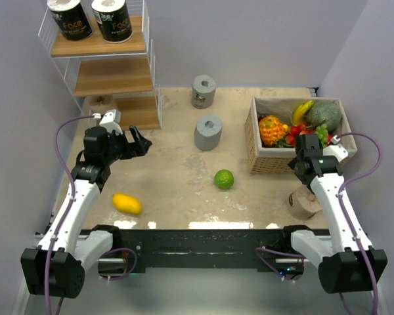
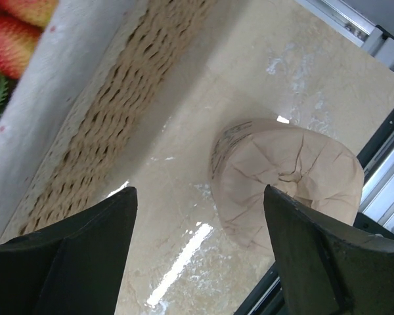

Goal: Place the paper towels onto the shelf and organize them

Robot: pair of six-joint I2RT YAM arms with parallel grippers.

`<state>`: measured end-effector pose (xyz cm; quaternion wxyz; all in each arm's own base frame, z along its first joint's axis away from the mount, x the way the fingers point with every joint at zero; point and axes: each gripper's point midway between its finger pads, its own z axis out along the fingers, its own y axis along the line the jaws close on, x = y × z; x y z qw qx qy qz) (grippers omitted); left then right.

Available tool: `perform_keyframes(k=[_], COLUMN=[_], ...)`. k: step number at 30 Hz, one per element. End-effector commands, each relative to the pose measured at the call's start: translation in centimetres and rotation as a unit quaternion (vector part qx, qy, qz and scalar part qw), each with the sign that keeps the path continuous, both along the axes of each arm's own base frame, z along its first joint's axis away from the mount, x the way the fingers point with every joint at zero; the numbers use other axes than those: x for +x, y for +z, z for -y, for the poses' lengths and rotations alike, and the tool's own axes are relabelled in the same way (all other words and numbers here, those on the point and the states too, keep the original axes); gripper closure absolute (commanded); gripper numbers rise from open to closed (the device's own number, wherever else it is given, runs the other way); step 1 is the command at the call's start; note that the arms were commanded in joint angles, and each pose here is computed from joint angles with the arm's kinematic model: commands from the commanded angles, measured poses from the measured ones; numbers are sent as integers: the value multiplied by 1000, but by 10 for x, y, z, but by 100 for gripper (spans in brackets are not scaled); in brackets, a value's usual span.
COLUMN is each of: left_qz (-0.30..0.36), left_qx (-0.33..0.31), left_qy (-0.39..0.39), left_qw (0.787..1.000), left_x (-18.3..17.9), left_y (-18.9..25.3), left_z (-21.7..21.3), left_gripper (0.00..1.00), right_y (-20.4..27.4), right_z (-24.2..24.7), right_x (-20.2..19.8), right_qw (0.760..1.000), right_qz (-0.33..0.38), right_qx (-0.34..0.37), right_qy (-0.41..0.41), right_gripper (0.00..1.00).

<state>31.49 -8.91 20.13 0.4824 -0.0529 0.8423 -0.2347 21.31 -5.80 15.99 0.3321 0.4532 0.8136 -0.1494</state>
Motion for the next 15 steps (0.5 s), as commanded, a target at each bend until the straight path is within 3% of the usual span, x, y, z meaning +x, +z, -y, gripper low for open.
perform_keyframes(k=[1, 15], left_qz=[22, 40], left_qx=[7, 23], left_qy=[5, 17], left_qw=[1000, 999], left_x=[2, 3], left_y=[9, 14], left_z=[-2, -7], left_gripper=[4, 7], right_y=[-6, -32], right_z=[11, 22], right_x=[5, -1], right_qw=[1000, 999], right_qz=[4, -6], right_qx=[-1, -11], right_qy=[-30, -40], right_gripper=[18, 16])
